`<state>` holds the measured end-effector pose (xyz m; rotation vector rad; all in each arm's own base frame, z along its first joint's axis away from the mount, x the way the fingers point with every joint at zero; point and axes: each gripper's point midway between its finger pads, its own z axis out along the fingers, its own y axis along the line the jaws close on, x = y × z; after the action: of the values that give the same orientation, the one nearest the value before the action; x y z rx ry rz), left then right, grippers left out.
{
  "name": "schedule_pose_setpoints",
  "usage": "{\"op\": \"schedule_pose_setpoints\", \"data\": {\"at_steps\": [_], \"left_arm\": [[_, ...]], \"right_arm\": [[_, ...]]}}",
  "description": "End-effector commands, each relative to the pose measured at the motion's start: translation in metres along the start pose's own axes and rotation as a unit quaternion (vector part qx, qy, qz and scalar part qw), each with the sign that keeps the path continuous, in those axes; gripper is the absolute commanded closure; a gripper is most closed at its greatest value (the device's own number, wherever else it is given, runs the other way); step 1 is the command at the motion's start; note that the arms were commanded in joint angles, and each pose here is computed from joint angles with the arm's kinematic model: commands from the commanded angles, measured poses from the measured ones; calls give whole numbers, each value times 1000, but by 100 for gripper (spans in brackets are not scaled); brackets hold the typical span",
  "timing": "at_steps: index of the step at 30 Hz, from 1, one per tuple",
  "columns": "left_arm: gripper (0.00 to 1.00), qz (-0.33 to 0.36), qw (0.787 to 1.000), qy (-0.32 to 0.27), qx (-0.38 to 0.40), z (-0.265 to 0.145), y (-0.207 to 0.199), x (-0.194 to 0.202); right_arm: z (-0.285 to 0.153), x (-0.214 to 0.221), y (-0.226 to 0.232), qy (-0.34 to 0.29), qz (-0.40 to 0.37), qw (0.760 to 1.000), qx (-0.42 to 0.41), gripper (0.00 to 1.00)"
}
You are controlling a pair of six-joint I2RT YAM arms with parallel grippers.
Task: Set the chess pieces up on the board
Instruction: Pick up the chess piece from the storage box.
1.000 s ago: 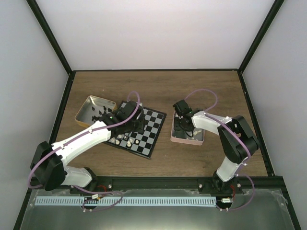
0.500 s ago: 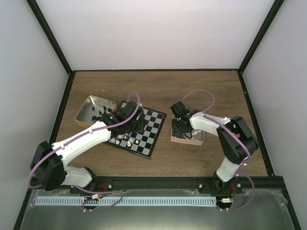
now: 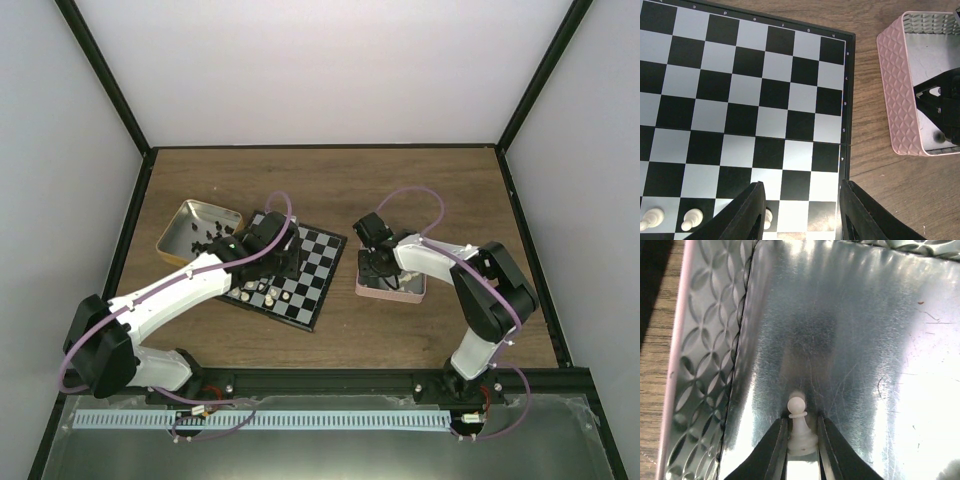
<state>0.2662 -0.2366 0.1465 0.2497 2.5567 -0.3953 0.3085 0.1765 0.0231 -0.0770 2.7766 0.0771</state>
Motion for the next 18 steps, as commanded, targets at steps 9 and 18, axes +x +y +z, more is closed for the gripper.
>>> {"op": "schedule_pose_setpoints", "data": {"at_steps": [9,18], "left_arm": [[56,-35,997,-55,39,-23,-9,-26],[46,-71,969,-151,183,-92,-48,-66]], "right_arm": [[-50,-37,6,-106,23,994,-31,92],[-131,-62,57,-211,-37,952,-216,92]]}}
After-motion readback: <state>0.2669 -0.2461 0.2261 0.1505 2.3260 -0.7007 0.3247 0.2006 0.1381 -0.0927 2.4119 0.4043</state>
